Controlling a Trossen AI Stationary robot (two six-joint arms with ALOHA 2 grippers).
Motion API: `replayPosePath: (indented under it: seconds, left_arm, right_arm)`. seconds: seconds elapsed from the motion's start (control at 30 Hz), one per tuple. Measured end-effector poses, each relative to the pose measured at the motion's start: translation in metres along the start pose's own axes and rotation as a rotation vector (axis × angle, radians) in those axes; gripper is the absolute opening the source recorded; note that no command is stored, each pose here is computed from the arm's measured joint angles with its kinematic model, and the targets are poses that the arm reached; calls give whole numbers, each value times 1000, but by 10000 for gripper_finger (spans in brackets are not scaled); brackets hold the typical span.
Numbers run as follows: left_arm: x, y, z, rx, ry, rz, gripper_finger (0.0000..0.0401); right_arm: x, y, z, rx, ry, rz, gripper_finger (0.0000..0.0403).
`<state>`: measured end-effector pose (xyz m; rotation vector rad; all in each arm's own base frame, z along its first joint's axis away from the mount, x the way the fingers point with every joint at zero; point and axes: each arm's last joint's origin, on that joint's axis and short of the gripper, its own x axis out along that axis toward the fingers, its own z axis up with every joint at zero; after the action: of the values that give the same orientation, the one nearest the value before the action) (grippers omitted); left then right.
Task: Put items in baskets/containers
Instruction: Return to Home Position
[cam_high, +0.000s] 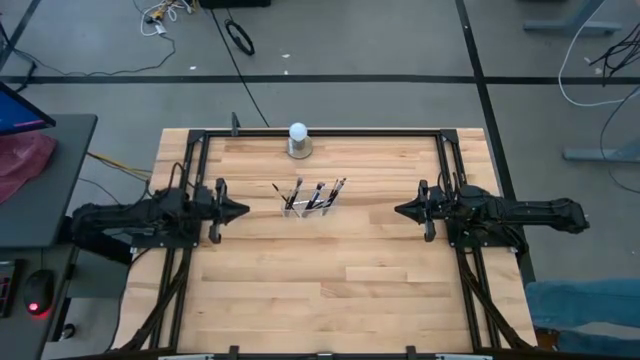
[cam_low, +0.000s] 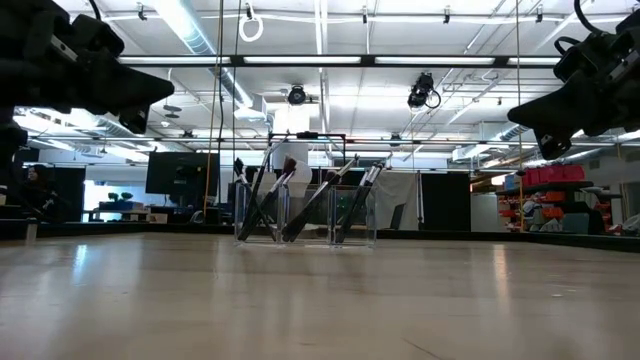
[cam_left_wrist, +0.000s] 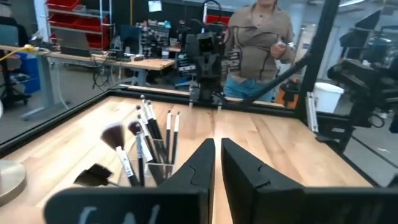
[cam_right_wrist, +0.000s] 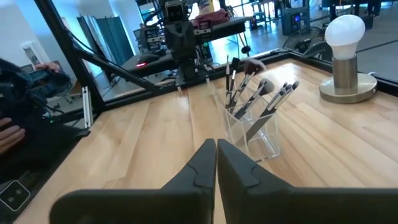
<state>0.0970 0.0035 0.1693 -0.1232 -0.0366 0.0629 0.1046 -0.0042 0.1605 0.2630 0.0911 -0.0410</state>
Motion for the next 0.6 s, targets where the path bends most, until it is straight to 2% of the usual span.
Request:
replayPosePath:
  seconds: [0.13,0.3,0.4,0.6]
  left_arm:
    - [0,1,-1,-8,9,-1,34]
    - [1,2,1,-158,-14,21,34]
    - [1,2,1,-211,-17,21,34]
    - [1,2,2,-208,-27,19,34]
  right_arm:
    - [0,0,0,0,-1,0,18]
    - [0,0,0,0,-1,0,18]
    - [0,0,0,0,-1,0,18]
    - [0,0,0,0,-1,1,18]
